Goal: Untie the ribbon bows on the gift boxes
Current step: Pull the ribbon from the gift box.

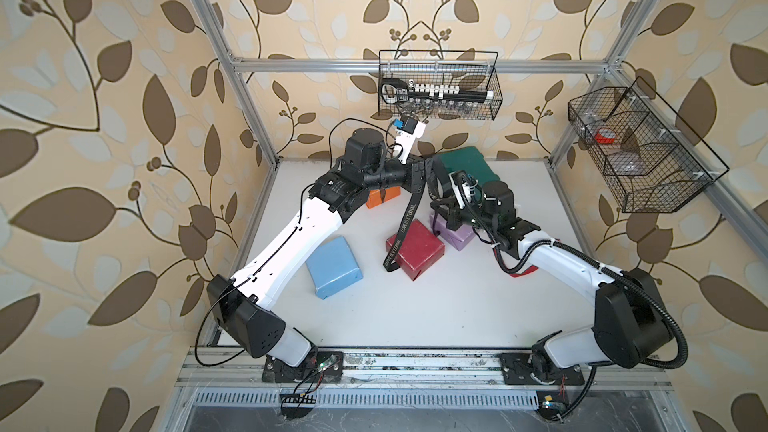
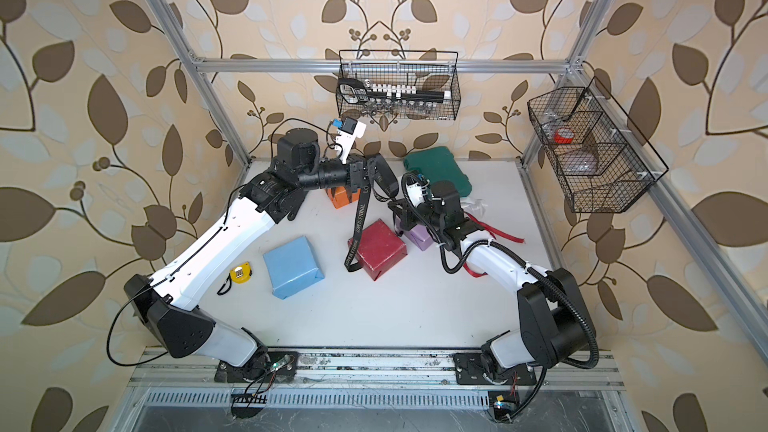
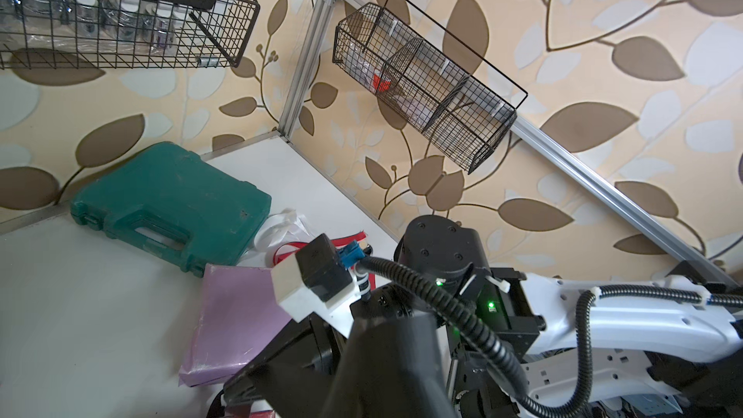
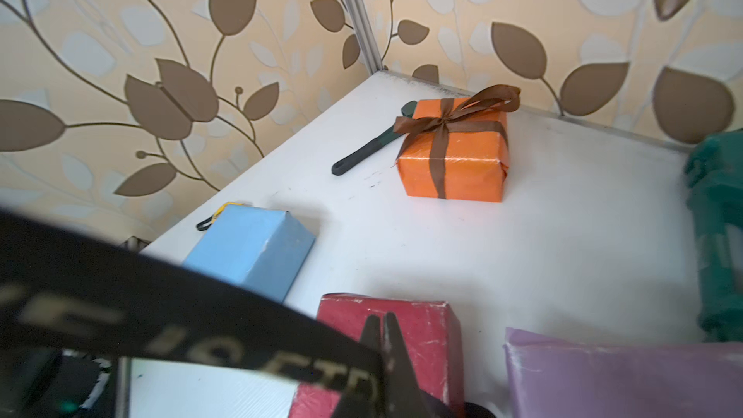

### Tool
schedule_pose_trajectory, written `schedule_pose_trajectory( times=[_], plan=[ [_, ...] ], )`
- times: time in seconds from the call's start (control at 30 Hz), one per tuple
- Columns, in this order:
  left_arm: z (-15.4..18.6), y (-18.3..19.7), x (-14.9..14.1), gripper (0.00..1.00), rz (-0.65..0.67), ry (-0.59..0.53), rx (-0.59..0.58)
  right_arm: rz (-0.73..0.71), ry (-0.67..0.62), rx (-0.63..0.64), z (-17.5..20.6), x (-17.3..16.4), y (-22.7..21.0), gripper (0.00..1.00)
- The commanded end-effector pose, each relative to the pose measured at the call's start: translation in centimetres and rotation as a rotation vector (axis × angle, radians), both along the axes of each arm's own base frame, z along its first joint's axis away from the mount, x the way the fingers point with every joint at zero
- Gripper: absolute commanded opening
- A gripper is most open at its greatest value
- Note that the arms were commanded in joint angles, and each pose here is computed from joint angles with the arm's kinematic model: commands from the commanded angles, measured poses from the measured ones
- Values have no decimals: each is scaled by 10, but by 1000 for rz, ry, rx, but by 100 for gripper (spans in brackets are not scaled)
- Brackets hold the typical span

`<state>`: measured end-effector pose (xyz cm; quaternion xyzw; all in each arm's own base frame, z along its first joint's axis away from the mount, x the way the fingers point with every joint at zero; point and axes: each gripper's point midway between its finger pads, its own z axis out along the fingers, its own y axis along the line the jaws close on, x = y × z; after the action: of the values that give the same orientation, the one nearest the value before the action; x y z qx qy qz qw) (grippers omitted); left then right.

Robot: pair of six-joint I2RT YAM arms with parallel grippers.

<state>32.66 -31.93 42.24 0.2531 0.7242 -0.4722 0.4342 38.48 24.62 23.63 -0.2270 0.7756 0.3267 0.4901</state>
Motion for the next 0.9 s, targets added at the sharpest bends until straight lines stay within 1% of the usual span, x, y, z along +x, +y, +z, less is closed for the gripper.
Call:
schedule_pose_trajectory(
  times=[0.0, 0.03, 0.1, 0.2, 0.3, 0.37, 0.43, 0.5, 0.6, 0.7, 0.77, 0.87],
  plan=[
    [8, 9, -4, 0, 31, -40, -10, -115, -111, -35, 43, 16, -21, 0],
    [15, 15, -10, 0, 40, -57, -20, -141, -143, -37, 56, 17, -27, 0],
    [6, 18, -9, 0, 58, -45, -9, -200, -229, -34, 90, 17, -41, 0],
    [-6, 24, -5, 0, 86, -24, -2, -235, -346, -13, 143, 6, -54, 0],
    [-12, 29, -1, 0, 107, -11, -1, -191, -387, 18, 178, -11, -52, 0],
    [-14, 32, 2, 0, 120, -10, 0, -127, -365, 45, 184, -22, -43, 0],
    [-14, 35, 6, 0, 140, -10, 1, -52, -321, 67, 180, -32, -30, 0],
    [-11, 40, 11, 0, 163, -4, -13, 23, -254, 76, 164, -42, -17, 0],
    [1, 49, 17, 0, 186, -7, -42, 119, -136, 77, 128, -59, 4, 0],
    [12, 50, 16, 0, 181, -16, -51, 192, -44, 96, 95, -73, 24, 0],
    [16, 50, 15, 0, 179, -13, -64, 235, 4, 114, 77, -81, 39, 0],
    [16, 48, 15, 0, 175, 9, -77, 302, 37, 127, 61, -92, 62, 0]
  ],
)
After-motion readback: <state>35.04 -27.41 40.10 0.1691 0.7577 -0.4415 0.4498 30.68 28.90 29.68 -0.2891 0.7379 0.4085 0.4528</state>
